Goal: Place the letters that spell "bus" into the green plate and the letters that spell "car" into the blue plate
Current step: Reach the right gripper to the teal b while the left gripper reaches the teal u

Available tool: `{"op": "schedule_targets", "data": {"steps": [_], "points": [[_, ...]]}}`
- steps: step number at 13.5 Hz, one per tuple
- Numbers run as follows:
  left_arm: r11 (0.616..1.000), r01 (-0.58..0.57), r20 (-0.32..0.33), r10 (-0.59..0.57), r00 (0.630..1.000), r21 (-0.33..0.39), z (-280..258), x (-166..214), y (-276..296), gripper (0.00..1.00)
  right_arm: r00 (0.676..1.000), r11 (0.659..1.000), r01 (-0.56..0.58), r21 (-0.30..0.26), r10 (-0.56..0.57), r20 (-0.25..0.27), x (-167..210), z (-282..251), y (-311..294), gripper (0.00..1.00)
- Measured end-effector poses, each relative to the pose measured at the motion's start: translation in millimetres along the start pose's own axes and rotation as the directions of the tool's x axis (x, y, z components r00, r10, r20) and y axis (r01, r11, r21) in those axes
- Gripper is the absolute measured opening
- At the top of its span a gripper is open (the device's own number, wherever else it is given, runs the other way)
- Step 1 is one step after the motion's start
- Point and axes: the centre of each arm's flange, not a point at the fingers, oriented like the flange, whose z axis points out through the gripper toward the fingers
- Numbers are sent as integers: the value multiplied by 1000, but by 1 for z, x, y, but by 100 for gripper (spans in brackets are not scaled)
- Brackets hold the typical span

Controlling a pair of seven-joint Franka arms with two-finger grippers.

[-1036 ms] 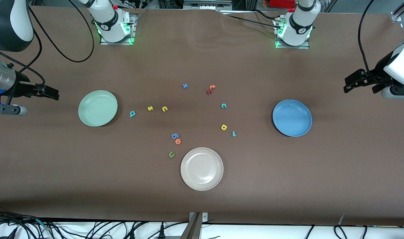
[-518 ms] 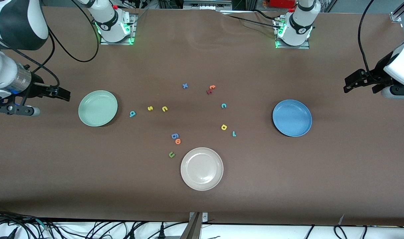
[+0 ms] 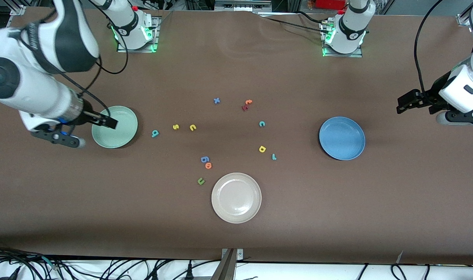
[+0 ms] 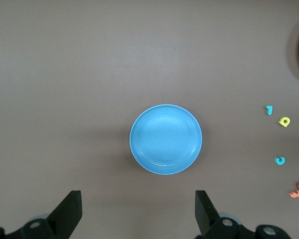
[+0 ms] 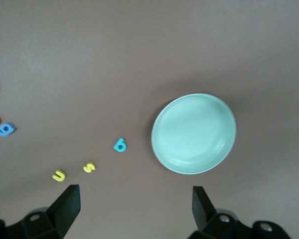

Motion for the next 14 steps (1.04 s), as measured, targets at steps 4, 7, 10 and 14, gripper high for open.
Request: {"op": "schedule_targets", "data": {"steps": [4, 7, 10, 14], "points": [[999, -44, 79, 46, 996, -24, 42, 10, 31, 100, 990, 990, -140, -8, 140, -8, 4, 57, -36, 100], [993, -82, 138, 93, 986, -86, 84, 19, 88, 100, 970, 970, -242, 24, 242, -1, -1, 112, -51, 99], [995, -6, 136, 19, 991, -96, 122, 32, 134, 100, 951, 949, -310, 66, 309, 16, -15, 169, -53, 99], [992, 82, 79, -74, 994, -100, 188, 24, 237, 100, 943, 940, -332, 74, 333, 8, -40, 235, -39, 99]]}}
